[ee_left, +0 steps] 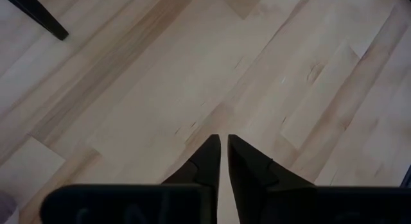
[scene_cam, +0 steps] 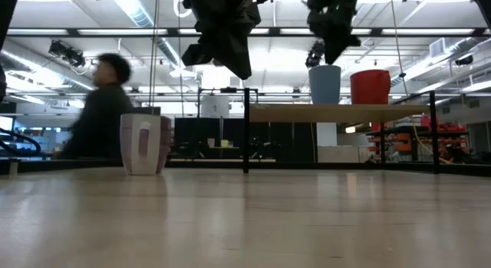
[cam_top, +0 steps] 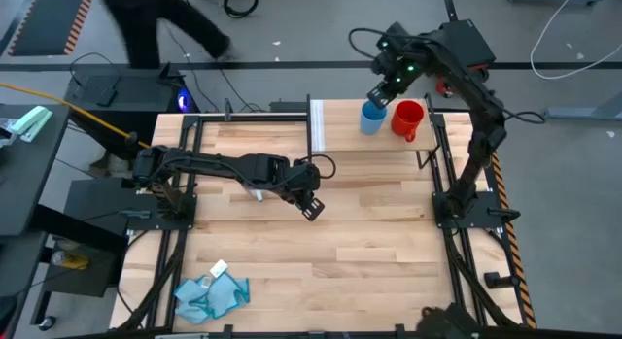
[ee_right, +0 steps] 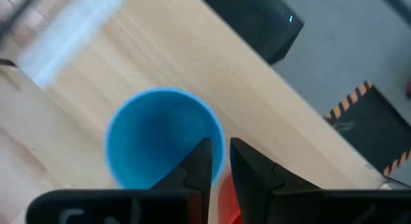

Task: Stack small to large cups/mugs on shelf
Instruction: Put the violet mug on the shelf

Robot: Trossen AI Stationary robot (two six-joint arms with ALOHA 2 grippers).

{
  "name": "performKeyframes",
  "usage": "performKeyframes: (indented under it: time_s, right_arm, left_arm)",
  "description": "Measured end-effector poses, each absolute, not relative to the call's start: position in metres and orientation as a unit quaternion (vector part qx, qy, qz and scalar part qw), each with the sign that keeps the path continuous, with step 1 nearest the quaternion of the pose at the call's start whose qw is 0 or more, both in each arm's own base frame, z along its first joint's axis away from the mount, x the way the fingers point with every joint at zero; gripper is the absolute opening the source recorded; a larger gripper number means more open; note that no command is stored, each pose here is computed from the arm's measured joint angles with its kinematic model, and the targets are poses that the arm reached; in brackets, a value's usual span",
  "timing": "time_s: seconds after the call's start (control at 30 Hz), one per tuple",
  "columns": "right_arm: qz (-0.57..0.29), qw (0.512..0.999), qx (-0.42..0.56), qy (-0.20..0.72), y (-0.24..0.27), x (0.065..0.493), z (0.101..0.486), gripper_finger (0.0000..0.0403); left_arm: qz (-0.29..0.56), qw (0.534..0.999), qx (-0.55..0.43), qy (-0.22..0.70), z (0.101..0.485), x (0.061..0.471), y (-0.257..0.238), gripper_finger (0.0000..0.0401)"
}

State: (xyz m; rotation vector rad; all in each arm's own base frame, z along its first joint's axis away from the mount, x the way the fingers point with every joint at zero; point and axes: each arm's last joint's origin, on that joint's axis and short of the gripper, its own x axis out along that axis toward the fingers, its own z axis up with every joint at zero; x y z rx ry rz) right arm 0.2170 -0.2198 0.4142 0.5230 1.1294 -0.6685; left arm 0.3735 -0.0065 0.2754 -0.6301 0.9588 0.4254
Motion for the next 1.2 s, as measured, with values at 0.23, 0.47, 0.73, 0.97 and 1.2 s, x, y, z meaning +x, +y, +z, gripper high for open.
performKeyframes:
  time_s: [0.23, 0.47, 0.73, 0.97, 1.2]
  right_arm:
    - [-0.34, 0.813, 0.221, 0.418, -0.18, 0.178, 0.473, 0.0064]
    - [-0.349, 0.856, 0.216, 0.316, -0.113, 0.123, 0.515, 0.0064]
    - [-0.245, 0.904, 0.212, 0.281, -0.044, 0.084, 0.517, 0.0064]
    - [-0.174, 0.889, 0.248, 0.342, -0.019, 0.072, 0.476, 0.0064]
    - [-0.172, 0.824, 0.291, 0.455, -0.011, 0.079, 0.402, 0.0064]
  left_arm:
    - [0.213, 0.815, -0.303, 0.445, 0.275, 0.374, 0.005, 0.0037]
    - [0.229, 0.811, -0.312, 0.439, 0.275, 0.373, 0.021, 0.0038]
    - [0.222, 0.795, -0.326, 0.461, 0.276, 0.366, 0.037, 0.0028]
    - [0.26, 0.747, -0.317, 0.523, 0.292, 0.34, 0.052, 0.0035]
    - [0.331, 0.703, -0.281, 0.563, 0.321, 0.3, 0.067, 0.003]
